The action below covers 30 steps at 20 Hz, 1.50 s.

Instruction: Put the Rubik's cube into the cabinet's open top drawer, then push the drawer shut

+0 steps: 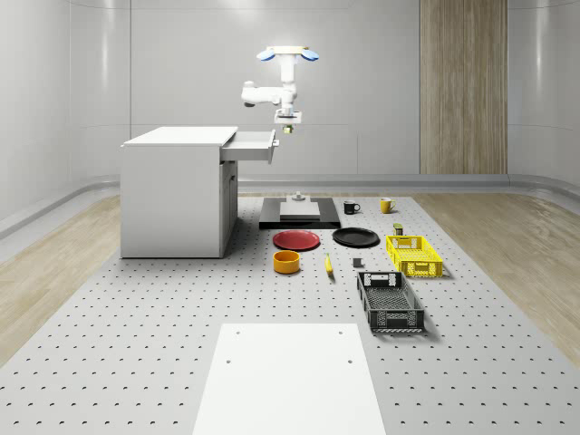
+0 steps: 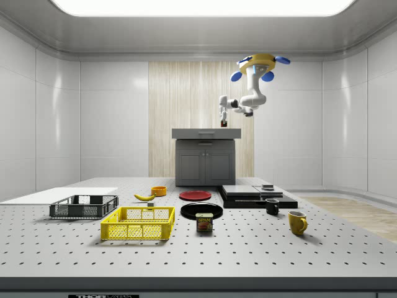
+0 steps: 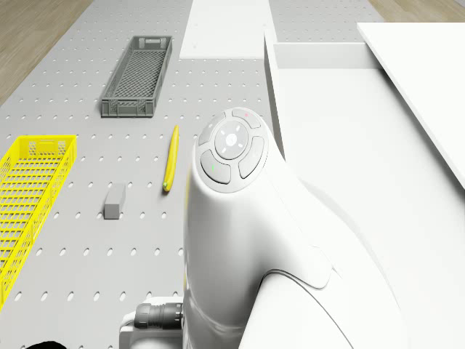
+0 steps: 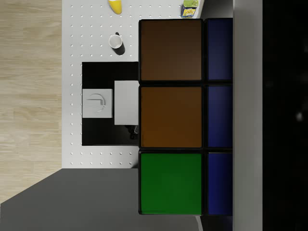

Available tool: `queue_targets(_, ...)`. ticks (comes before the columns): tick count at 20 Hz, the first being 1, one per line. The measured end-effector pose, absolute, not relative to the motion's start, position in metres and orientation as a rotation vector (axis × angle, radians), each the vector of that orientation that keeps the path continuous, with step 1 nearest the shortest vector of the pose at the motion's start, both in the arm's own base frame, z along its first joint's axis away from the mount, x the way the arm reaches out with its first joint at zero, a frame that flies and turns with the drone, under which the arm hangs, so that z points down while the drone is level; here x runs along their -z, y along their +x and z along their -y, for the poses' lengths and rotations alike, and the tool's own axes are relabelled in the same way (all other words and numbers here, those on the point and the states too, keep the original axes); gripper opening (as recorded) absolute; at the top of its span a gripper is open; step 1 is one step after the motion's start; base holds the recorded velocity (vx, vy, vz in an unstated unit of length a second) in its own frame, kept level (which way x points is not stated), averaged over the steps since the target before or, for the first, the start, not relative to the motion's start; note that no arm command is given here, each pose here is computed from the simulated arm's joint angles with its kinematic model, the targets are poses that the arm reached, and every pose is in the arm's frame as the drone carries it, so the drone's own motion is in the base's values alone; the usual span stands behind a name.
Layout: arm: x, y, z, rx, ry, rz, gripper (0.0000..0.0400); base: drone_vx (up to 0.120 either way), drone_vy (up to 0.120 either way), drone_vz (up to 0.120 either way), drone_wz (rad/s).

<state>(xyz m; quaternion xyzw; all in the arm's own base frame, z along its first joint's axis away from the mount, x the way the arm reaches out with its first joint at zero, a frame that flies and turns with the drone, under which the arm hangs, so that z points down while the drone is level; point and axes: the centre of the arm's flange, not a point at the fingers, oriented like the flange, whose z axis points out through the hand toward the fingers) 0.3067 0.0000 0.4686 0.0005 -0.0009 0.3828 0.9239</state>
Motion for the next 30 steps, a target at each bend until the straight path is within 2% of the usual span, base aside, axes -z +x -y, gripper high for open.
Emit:
queue_targets(2,-0.4686,0.3067,0.0,-0.786,0.001,0.002,0.0325,0.02,-0.12,0.0,0.0)
queue_targets(10,-0.4686,0.3068,0.0,-0.786,0.001,0.002,0.0325,0.0,-0.12,0.12,0.0)
queue_targets(14,-0.4686,0.3068,-0.0001,-0.786,0.001,0.002,0.0325,0.0,-0.12,0.0,0.0)
queue_targets(18,-0.4686,0.3068,-0.0001,-0.786,0.001,0.002,0.0325,0.12,-0.12,0.0,0.0)
queue_targets(30,-0.4686,0.3068,-0.0001,-0.786,0.001,0.002,0.0325,0.0,-0.12,0.0,0.0)
